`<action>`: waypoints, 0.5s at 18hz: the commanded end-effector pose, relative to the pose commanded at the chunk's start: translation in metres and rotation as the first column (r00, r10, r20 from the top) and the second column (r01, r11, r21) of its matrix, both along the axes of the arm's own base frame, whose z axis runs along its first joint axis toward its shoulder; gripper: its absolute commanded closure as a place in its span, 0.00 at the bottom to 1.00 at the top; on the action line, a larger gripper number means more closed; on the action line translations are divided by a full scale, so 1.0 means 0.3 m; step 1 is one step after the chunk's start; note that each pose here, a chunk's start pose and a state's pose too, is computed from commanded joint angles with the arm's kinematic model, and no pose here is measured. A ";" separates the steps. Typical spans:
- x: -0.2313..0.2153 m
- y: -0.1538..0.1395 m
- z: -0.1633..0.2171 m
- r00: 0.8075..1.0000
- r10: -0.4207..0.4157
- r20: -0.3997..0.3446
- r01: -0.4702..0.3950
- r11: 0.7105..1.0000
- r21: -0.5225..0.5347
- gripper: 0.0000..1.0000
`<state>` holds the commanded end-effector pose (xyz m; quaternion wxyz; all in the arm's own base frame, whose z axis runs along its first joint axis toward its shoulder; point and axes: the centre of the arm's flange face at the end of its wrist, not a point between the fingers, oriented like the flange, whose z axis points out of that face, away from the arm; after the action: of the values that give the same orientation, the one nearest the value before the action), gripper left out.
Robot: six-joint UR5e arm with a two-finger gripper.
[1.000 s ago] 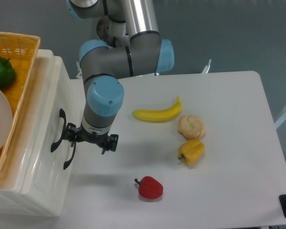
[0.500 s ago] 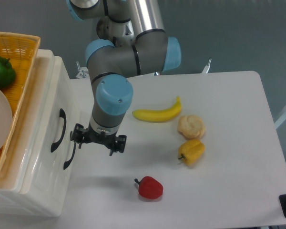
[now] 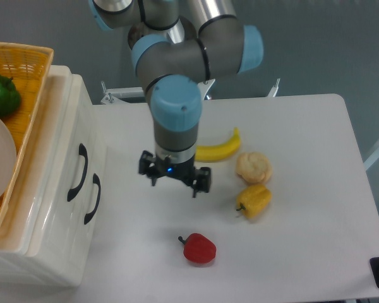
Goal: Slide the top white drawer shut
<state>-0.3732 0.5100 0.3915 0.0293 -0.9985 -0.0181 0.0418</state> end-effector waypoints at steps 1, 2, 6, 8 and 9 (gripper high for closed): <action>-0.014 -0.021 0.028 1.000 -0.018 -0.011 0.018 1.000 0.007 0.00; -0.034 -0.041 0.037 0.999 -0.038 -0.017 0.038 0.999 0.007 0.00; -0.121 -0.120 0.052 0.995 -0.094 -0.029 0.094 0.996 -0.002 0.00; -0.136 -0.164 0.100 0.991 -0.121 -0.052 0.121 0.993 0.002 0.00; -0.154 -0.197 0.111 0.990 -0.128 -0.059 0.128 0.992 0.000 0.00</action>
<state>-0.4194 0.4510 0.4250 0.0341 -0.9959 0.0468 0.0690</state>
